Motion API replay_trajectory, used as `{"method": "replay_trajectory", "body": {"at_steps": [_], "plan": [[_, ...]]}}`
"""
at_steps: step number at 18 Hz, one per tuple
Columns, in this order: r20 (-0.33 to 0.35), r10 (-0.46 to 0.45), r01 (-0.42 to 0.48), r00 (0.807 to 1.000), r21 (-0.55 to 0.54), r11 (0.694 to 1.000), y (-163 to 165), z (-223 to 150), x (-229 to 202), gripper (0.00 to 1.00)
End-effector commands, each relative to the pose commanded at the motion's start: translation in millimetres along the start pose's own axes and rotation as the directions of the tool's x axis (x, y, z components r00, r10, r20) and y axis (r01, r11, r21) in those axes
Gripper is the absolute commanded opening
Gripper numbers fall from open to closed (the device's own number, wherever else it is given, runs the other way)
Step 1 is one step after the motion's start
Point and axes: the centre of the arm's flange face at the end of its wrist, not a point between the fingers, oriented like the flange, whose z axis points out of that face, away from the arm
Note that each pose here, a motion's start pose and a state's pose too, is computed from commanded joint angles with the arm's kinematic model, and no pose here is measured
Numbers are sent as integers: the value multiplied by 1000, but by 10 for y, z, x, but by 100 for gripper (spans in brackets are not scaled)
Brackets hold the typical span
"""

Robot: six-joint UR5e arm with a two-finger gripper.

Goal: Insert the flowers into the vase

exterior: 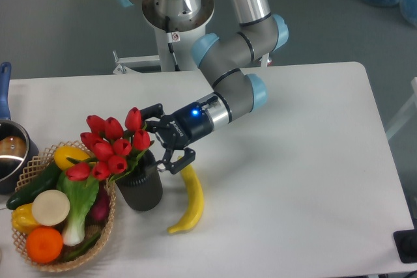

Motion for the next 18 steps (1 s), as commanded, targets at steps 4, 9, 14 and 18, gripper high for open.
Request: {"method": "replay_trajectory", "body": {"at_steps": [4,9,14,18], "plan": [[40,36,-35,999,-36,999,-177,-242,-77,100],[88,99,-83,991,-173,981,-580,-602,-179,100],[139,164,-96,977,-399,912,-1053,-971,-263,100],[237,160,-3,958,-552,834,-1524,-1232,-292,100]]}}
